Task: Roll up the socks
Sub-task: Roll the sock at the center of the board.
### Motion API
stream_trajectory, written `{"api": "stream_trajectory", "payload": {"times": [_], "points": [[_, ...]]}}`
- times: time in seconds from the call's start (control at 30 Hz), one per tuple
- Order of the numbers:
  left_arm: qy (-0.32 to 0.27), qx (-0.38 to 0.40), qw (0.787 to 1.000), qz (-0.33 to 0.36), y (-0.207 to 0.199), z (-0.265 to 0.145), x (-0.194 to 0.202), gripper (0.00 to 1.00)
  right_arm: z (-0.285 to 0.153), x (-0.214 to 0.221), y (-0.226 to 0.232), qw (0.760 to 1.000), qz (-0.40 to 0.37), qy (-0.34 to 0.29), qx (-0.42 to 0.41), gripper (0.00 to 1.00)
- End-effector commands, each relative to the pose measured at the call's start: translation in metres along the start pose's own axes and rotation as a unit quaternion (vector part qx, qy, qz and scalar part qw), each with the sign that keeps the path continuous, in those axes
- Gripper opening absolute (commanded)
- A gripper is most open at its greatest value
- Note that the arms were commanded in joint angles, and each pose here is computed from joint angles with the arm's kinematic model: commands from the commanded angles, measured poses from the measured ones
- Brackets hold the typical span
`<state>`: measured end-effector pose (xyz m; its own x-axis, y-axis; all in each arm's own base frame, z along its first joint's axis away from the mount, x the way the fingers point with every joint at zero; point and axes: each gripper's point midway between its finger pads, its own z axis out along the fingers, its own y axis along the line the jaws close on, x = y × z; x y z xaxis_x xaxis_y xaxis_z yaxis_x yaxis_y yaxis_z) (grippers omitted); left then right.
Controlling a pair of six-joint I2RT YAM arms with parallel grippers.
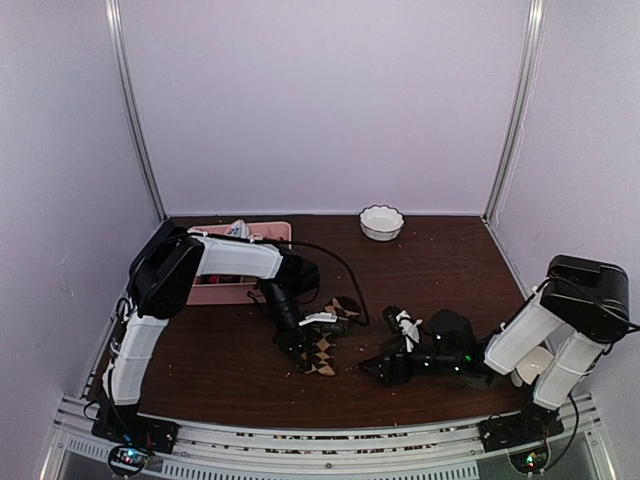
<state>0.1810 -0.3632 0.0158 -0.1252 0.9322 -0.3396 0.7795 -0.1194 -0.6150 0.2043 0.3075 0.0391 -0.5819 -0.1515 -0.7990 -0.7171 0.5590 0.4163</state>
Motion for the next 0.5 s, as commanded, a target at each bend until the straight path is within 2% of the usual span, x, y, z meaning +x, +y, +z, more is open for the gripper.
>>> {"api": "stream_trajectory", "payload": {"times": [0.0,0.03,0.1,0.13,0.23,0.37,0.47], "points": [[0.081,-0.004,0.995,-0.056,0.015,0.017,0.043,0.0,-0.041,-0.043,-0.04,0.974,0.125,-0.17,0.08,1.0],[0.082,-0.002,0.995,-0.059,0.015,0.017,0.043,0.0,-0.046,-0.047,-0.044,0.968,0.145,-0.191,0.07,1.0],[0.079,0.006,0.995,-0.063,0.013,0.017,0.041,0.0,-0.036,-0.054,-0.028,0.976,0.111,-0.185,0.002,1.0],[0.081,0.013,0.994,-0.067,0.012,0.018,0.042,0.0,-0.034,-0.053,-0.024,0.978,0.092,-0.185,-0.006,1.0],[0.08,0.029,0.993,-0.086,0.013,0.019,0.045,0.0,-0.033,-0.044,-0.02,0.984,0.007,-0.176,0.031,1.0],[0.062,0.044,0.991,-0.107,0.016,0.017,0.047,0.0,-0.014,-0.019,-0.01,0.987,-0.122,-0.072,0.077,1.0],[0.057,0.054,0.99,-0.115,0.018,0.016,0.048,0.0,-0.008,-0.008,0.002,0.974,-0.209,-0.026,0.083,1.0]]}}
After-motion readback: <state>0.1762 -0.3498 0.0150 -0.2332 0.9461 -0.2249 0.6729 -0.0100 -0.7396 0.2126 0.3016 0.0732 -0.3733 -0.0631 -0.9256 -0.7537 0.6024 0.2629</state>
